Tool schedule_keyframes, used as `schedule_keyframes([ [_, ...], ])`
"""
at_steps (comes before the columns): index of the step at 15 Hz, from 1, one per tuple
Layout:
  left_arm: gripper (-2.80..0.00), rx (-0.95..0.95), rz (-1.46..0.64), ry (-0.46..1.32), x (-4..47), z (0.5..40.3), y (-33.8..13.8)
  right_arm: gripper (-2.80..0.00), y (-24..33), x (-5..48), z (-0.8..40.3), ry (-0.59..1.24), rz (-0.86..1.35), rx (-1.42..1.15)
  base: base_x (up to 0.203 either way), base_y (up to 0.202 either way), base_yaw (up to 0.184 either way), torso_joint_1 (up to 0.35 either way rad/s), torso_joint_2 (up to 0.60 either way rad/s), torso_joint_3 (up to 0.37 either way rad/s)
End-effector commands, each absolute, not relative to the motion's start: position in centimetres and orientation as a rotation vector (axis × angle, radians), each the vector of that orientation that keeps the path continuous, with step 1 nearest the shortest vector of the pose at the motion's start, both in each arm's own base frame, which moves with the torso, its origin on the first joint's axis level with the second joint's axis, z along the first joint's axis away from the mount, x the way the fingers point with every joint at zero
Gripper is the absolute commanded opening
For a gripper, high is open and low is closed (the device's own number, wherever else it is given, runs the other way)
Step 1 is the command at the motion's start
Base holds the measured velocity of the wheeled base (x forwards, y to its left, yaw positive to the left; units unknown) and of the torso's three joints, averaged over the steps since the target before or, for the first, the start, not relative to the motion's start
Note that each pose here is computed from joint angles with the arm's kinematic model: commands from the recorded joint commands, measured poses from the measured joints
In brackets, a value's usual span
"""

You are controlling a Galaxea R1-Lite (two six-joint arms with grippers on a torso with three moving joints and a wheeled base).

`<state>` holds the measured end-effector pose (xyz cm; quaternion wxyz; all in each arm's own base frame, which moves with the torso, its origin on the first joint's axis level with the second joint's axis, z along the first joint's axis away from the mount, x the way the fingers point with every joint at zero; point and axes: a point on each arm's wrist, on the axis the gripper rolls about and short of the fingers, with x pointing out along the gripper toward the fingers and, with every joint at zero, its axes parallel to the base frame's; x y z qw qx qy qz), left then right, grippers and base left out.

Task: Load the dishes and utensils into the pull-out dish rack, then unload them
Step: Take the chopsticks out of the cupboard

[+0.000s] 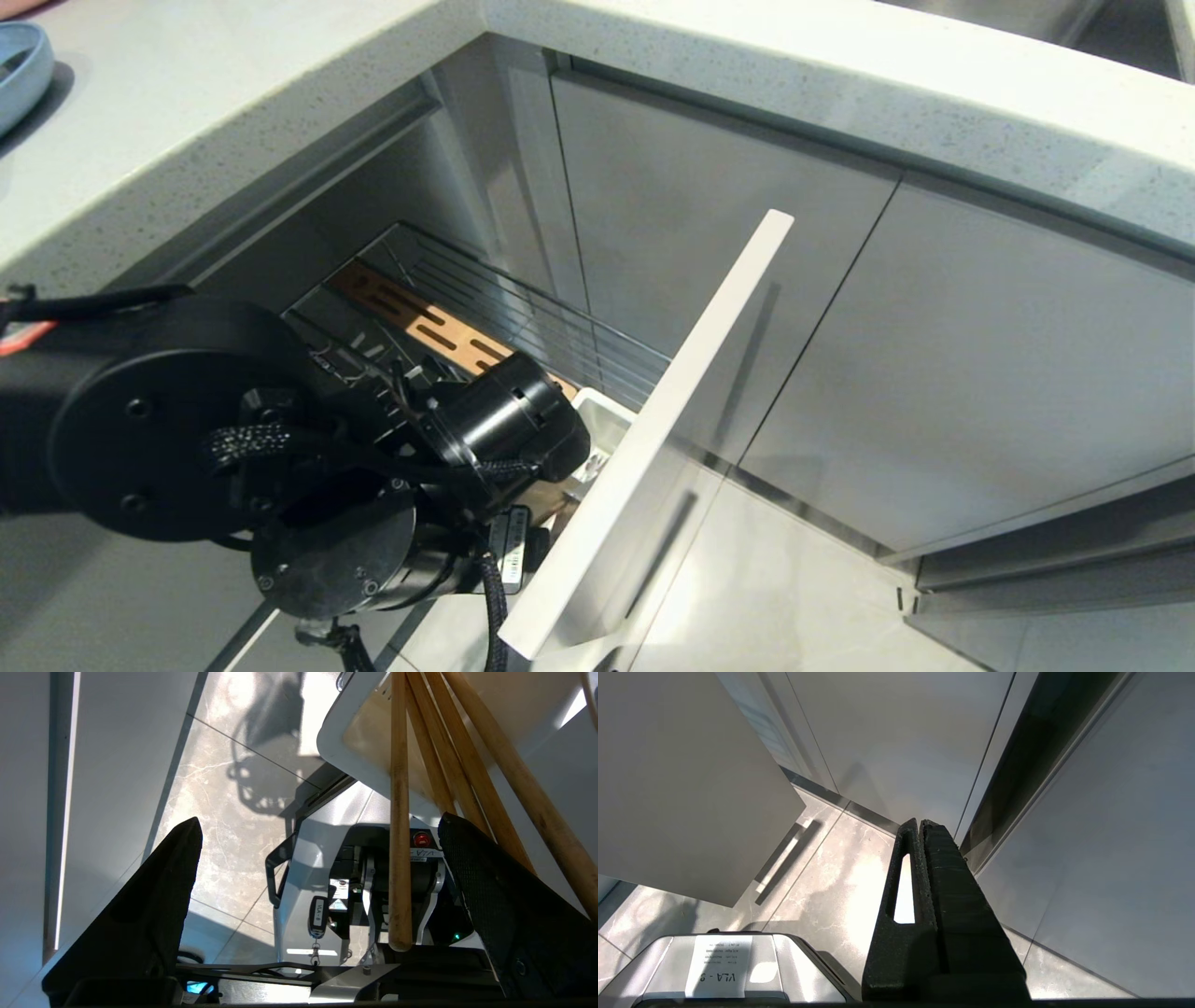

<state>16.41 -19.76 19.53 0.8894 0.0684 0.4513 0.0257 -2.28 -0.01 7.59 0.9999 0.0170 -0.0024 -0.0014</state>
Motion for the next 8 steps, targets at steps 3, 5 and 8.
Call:
schedule_keyframes([
  [3,-2.80,0.129,0.055,0.926,16.52,19.51,-19.83,-2.80,-0.01,-2.30,7.54,-0.008,-0.003,0.035,0.000,0.000,0.000,0.000,0.00,0.000],
  [5,-2.80,0.129,0.053,0.927,16.49,19.50,-19.86,-2.80,-0.02,-2.30,7.54,-0.008,-0.002,0.035,0.000,0.000,0.000,0.000,0.00,0.000],
  [8,-2.80,0.128,0.053,0.926,16.47,19.54,-19.84,-2.80,-0.01,-2.29,7.55,-0.006,-0.003,0.034,0.000,0.000,0.000,0.000,0.00,0.000],
])
